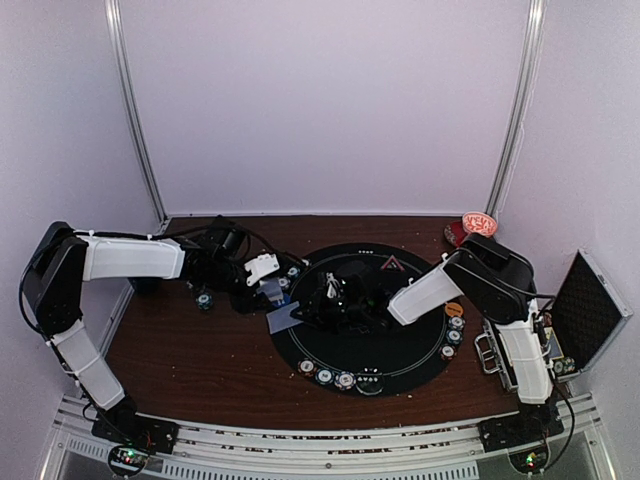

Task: Distribute texas hold em gaming equipment
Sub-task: Distribute the poker card in the small blind area.

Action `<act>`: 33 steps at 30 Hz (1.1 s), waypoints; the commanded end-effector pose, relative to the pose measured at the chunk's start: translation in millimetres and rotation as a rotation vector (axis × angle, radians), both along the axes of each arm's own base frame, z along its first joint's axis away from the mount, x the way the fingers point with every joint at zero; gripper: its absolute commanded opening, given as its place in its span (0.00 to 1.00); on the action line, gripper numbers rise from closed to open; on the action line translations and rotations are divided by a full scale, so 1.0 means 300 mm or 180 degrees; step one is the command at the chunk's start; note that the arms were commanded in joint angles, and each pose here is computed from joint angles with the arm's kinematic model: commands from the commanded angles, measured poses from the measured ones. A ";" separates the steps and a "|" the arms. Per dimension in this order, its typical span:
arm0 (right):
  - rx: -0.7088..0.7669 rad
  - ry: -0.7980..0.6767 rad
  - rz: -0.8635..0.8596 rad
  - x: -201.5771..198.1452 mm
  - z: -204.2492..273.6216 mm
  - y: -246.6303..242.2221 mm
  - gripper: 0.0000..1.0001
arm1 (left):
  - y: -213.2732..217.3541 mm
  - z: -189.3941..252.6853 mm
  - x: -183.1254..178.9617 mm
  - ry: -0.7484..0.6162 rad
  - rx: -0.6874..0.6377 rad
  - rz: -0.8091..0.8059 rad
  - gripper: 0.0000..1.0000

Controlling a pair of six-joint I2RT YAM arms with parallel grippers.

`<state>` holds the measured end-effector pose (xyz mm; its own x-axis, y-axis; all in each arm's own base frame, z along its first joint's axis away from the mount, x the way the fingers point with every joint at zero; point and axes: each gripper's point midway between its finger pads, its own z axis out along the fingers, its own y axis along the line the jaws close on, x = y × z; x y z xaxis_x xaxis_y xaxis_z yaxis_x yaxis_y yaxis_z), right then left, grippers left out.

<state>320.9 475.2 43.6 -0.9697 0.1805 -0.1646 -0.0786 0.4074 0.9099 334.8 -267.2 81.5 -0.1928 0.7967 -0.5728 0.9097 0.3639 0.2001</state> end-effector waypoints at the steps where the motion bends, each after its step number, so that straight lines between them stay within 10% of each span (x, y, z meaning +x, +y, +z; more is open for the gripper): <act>1: -0.0117 -0.0066 -0.0015 0.004 -0.012 0.010 0.09 | -0.022 0.087 0.045 -0.0212 -0.0190 0.0031 0.59; 15: -0.0696 -0.0385 -0.0157 0.032 0.048 -0.064 0.47 | -0.027 0.083 0.042 -0.0189 -0.0203 0.0012 0.59; 33: -0.0272 -0.0800 -0.0242 0.036 0.269 -0.172 0.59 | -0.034 0.081 0.024 -0.0133 -0.0227 -0.0072 0.59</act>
